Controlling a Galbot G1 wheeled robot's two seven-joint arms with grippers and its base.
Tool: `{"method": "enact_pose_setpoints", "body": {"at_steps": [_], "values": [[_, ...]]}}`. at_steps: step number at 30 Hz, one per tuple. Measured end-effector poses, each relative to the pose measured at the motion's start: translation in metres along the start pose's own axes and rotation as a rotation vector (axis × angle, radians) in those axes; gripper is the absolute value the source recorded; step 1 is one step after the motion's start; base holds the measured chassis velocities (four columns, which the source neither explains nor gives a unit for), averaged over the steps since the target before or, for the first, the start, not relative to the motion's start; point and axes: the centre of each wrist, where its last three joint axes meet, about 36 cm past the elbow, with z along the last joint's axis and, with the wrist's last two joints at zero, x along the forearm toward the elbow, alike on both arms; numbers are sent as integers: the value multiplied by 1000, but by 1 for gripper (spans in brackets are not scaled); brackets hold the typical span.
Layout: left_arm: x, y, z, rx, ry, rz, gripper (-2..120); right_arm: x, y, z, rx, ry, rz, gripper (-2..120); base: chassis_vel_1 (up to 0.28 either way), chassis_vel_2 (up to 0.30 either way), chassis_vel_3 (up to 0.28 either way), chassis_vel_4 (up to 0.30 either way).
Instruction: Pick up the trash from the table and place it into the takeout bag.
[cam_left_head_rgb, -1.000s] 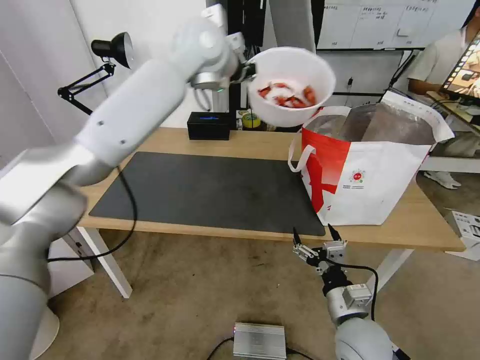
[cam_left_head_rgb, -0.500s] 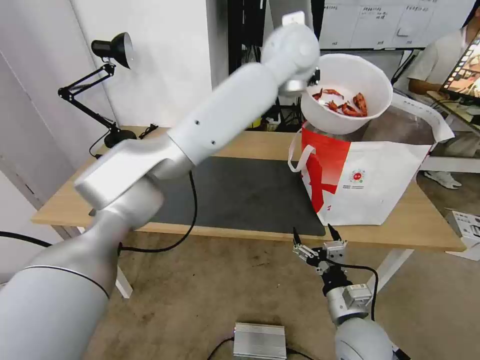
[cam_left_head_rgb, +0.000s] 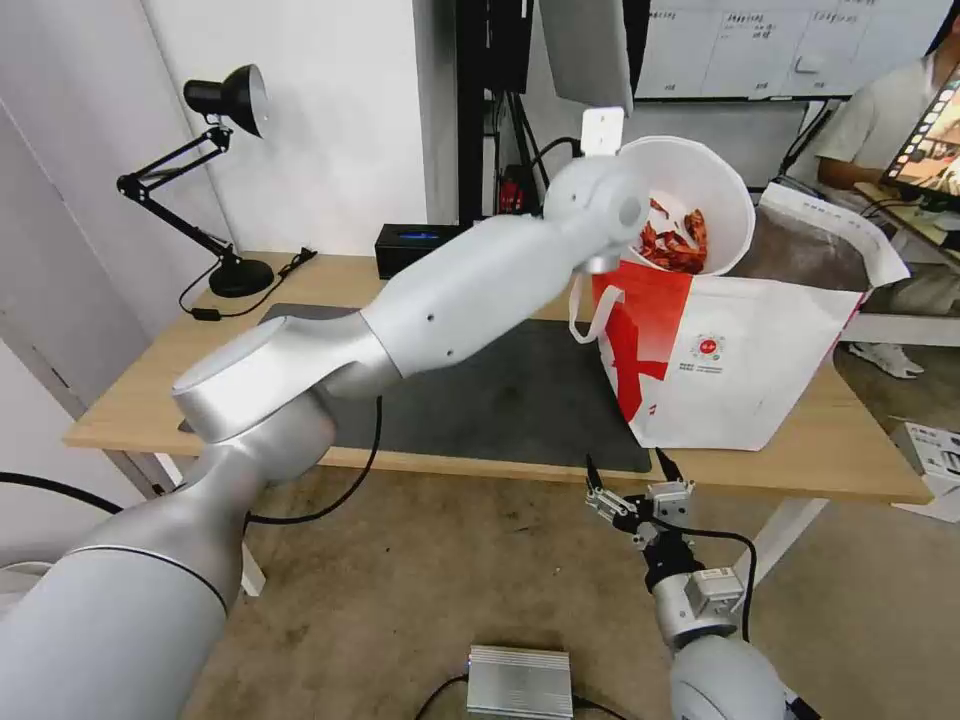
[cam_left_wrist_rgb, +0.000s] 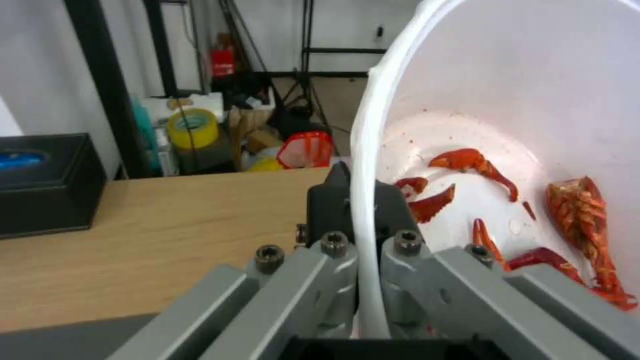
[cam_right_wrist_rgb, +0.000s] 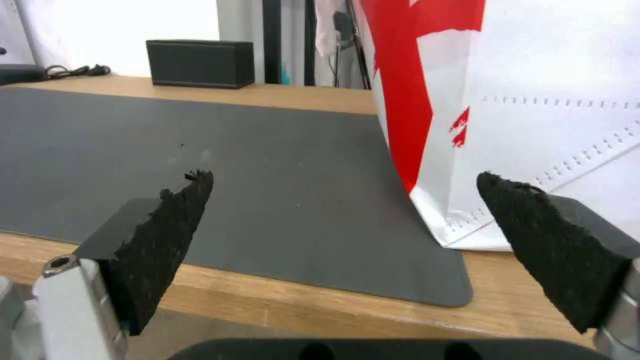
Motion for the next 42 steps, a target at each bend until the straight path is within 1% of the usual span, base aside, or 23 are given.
{"method": "enact_pose_setpoints", "body": {"at_steps": [4, 6, 7, 10, 14, 16, 18, 19, 21, 27, 30, 31, 33, 35, 36, 38, 39, 42], "values": [[5, -1, 5, -25, -2, 24, 0, 0, 0, 0, 0, 0, 0, 100, 0, 0, 0, 0], [11, -2, 10, -53, 3, 49, 0, 0, 0, 0, 0, 0, 0, 100, 0, 0, 0, 0], [11, -2, 10, -53, 3, 49, 0, 0, 0, 0, 0, 0, 0, 100, 0, 0, 0, 0], [17, 2, 16, -99, 34, 80, 0, 0, 0, 0, 0, 0, 0, 100, 0, 0, 0, 0], [21, 7, 15, -123, 63, 95, 0, 0, 0, 0, 0, 0, 0, 100, 0, 0, 0, 0], [23, 12, 13, -151, 105, 106, 0, 0, 0, 0, 0, 0, 0, 100, 0, 0, 0, 0], [24, 13, 13, -157, 116, 108, 0, 0, 0, 0, 0, 0, 0, 100, 0, 0, 0, 0], [25, 16, 12, -171, 147, 114, 0, 0, 0, 0, 0, 0, 0, 100, 0, 0, 0, 0], [26, 18, 11, -185, 177, 121, 0, 0, 0, 0, 0, 0, 0, 100, 0, 0, 0, 0], [27, 18, 7, -203, 201, 119, 1, 0, 0, 0, 0, 0, 0, 100, 0, 0, 0, 0], [29, 13, 5, -205, 199, 113, 13, 0, 0, 0, 0, 0, 0, 100, 0, 0, 0, 0], [29, 13, 5, -205, 199, 113, 13, 0, 0, 0, 0, 0, 0, 100, 0, 0, 0, 0], [29, 12, 4, -204, 197, 114, 22, 0, 0, 0, 0, 0, 0, 100, 0, 0, 0, 0], [29, 12, 4, -203, 196, 111, 33, 0, 0, 0, 0, 0, 0, 100, 0, 0, 0, 0], [29, 12, 4, -203, 196, 111, 33, 0, 0, 0, 0, 0, 0, 100, 0, 0, 0, 0], [29, 12, 2, -195, 189, 110, 42, 0, 0, 0, 0, 0, 0, 100, 0, 0, 0, 0], [29, 12, 2, -195, 189, 110, 42, 0, 0, 0, 0, 0, 0, 100, 0, 0, 0, 0], [33, 13, -3, -167, 158, 116, 57, 0, 0, 0, 0, 0, 0, 100, 0, 0, 0, 0]]}}
